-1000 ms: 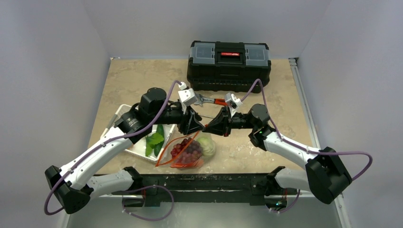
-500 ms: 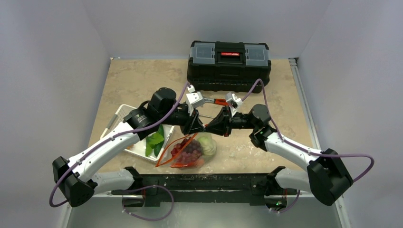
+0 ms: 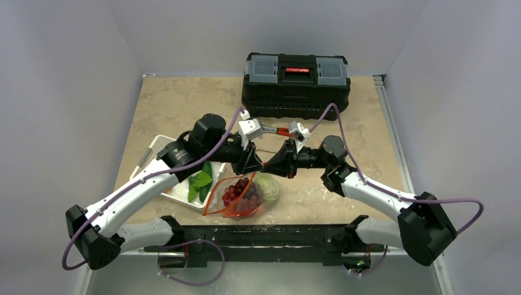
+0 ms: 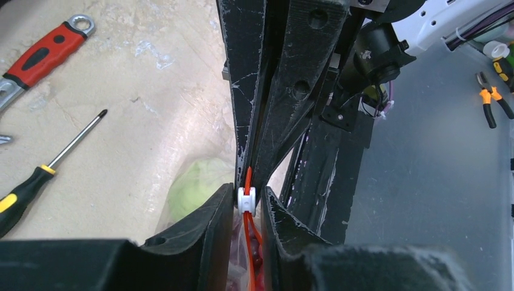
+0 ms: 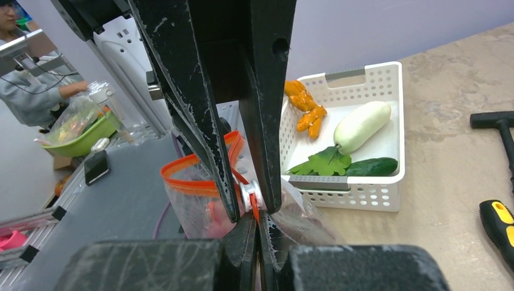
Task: Place the food in the zip-top bag and seal the zipper
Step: Zip the zipper food storage bag at the center of the board.
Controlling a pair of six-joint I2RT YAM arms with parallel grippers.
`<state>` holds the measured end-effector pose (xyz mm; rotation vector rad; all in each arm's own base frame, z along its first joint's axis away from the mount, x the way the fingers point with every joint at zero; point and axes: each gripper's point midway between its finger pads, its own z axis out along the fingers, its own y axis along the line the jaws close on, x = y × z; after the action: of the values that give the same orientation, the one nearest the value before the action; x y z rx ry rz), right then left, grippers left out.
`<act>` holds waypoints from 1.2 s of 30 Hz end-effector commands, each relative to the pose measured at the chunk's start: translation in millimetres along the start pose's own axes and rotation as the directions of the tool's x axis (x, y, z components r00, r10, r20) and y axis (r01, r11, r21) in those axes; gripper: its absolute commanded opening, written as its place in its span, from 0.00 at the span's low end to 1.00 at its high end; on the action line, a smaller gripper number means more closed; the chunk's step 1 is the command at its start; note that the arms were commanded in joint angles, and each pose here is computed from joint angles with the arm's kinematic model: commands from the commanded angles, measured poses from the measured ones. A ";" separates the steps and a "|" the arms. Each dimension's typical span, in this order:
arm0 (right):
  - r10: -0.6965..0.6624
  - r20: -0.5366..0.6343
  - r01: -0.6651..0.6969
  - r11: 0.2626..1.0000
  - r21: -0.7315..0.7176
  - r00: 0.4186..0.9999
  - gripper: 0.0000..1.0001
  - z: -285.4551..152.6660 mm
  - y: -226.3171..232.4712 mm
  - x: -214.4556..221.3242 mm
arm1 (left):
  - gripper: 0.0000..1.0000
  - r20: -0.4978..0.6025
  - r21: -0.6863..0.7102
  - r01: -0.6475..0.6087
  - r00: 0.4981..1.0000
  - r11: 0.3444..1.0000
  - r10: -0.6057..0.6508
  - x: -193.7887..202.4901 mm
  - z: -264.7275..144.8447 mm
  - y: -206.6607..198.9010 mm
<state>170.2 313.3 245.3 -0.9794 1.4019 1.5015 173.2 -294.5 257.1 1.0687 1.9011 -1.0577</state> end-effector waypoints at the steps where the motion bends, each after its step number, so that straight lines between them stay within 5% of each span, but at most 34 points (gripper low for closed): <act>1: -0.076 0.049 0.076 0.997 -0.004 0.996 0.00 3.6 5.0 -25.1 | 0.18 0.094 0.012 -0.083 0.992 0.996 0.082 -30.2 -14.8 -12.4; 10: -0.067 0.069 0.066 0.998 0.019 0.995 0.00 3.7 4.5 -27.8 | 0.00 0.095 0.020 -0.093 0.991 0.995 0.091 -29.6 -13.3 -12.9; 18: -0.053 0.214 0.011 0.981 0.195 0.975 0.00 -12.0 -6.3 -48.1 | 0.00 0.071 -0.019 -0.097 0.993 0.995 0.098 -24.9 -16.3 -6.6; 27: -0.030 0.327 -0.045 0.974 0.221 0.944 0.00 -25.3 -0.5 -57.7 | 0.00 0.009 -0.031 -0.111 0.994 0.993 0.111 -9.9 -21.5 -4.4; 33: -0.038 0.276 -0.007 0.987 0.159 0.960 0.00 -20.1 10.0 -53.8 | 0.00 0.026 -0.028 -0.121 0.992 0.992 0.122 -9.9 -26.7 -8.4; 36: -0.059 0.128 0.049 0.996 0.079 0.990 0.00 -10.7 21.5 -46.4 | 0.00 0.038 -0.027 -0.127 0.991 0.991 0.128 -11.9 -28.1 -9.6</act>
<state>180.6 291.4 273.7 -0.6511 1.3792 1.4269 166.7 -277.6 262.3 1.1189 1.8755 -0.9780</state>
